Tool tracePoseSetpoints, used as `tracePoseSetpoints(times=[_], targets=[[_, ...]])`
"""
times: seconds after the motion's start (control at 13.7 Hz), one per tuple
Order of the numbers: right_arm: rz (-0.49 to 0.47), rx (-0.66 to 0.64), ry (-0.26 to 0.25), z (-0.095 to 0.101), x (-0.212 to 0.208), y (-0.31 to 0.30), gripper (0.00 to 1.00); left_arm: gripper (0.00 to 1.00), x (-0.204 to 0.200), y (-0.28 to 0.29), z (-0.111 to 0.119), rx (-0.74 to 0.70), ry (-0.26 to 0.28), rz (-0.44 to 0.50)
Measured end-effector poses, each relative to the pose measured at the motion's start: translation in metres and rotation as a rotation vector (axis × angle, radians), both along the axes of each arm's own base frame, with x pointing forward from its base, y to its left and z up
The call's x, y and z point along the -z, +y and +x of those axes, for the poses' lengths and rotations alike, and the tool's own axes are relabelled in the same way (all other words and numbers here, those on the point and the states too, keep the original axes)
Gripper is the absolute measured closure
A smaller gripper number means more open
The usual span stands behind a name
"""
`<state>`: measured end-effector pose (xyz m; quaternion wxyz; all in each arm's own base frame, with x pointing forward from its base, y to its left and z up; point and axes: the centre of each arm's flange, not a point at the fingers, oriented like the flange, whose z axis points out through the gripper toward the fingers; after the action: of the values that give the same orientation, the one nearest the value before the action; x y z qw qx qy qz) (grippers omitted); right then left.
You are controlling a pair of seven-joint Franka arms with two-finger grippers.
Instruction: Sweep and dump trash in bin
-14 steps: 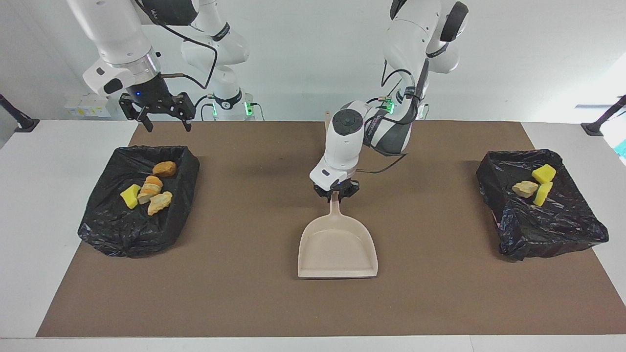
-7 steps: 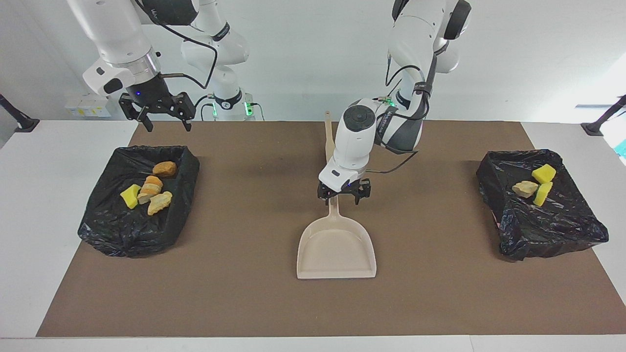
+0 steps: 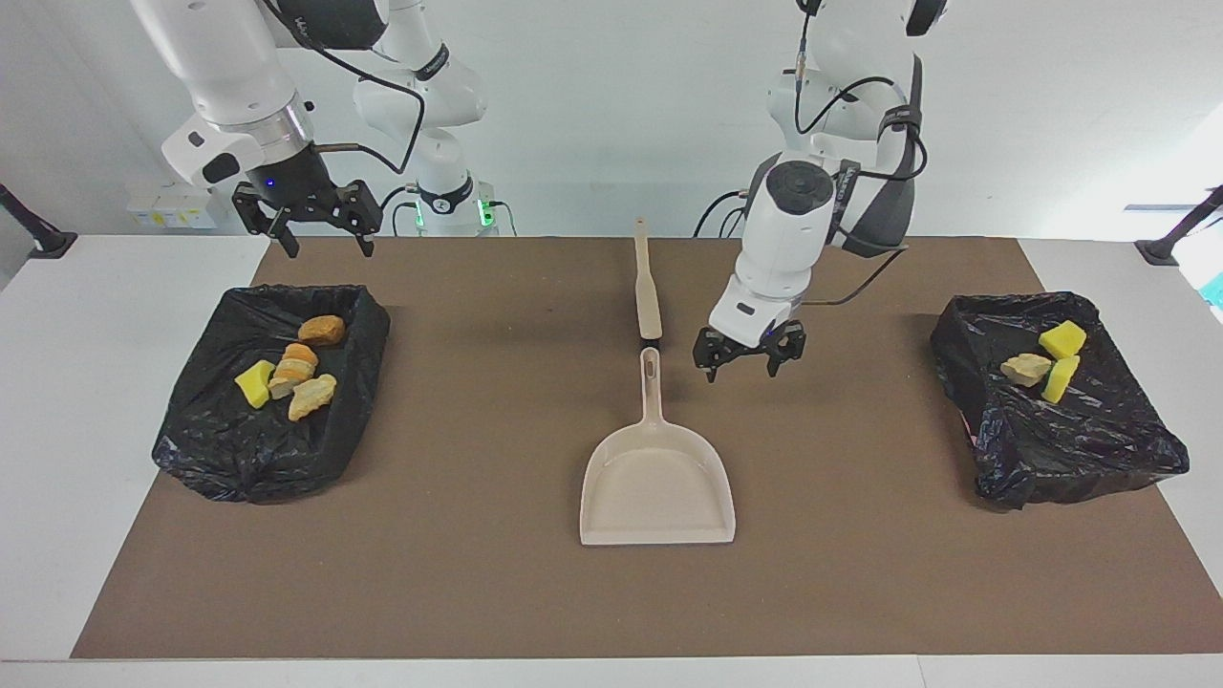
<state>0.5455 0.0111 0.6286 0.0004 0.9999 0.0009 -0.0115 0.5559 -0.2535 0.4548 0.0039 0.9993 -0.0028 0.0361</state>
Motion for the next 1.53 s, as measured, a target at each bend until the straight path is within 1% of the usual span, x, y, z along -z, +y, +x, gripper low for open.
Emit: tracePoseSetpoints(times=[0.15,0.29,0.44,0.66,0.8,0.95,1.17,1.31,1.53], targets=[[0.0,0.0,0.0,0.0,0.0,0.0,0.0,0.0,-0.025,0.052,-0.016,0.052,-0.005,0.014],[0.0,0.0,0.0,0.0,0.0,0.0,0.0,0.0,-0.047,0.092,-0.03,0.081,0.003,0.027],[0.0,0.0,0.0,0.0,0.0,0.0,0.0,0.0,-0.066,0.117,-0.042,0.119,0.025,0.039],[0.0,0.0,0.0,0.0,0.0,0.0,0.0,0.0,-0.091,0.141,-0.053,0.121,0.041,0.046],[0.0,0.0,0.0,0.0,0.0,0.0,0.0,0.0,-0.117,0.156,-0.055,0.099,0.046,0.047],[0.0,0.0,0.0,0.0,0.0,0.0,0.0,0.0,-0.149,0.165,-0.056,0.114,0.043,0.048],[0.0,0.0,0.0,0.0,0.0,0.0,0.0,0.0,-0.187,0.173,-0.058,0.125,0.036,0.048],[0.0,0.0,0.0,0.0,0.0,0.0,0.0,0.0,-0.202,0.174,-0.053,0.13,0.058,0.049],[0.0,0.0,0.0,0.0,0.0,0.0,0.0,0.0,-0.217,0.182,-0.037,0.144,0.084,0.049]])
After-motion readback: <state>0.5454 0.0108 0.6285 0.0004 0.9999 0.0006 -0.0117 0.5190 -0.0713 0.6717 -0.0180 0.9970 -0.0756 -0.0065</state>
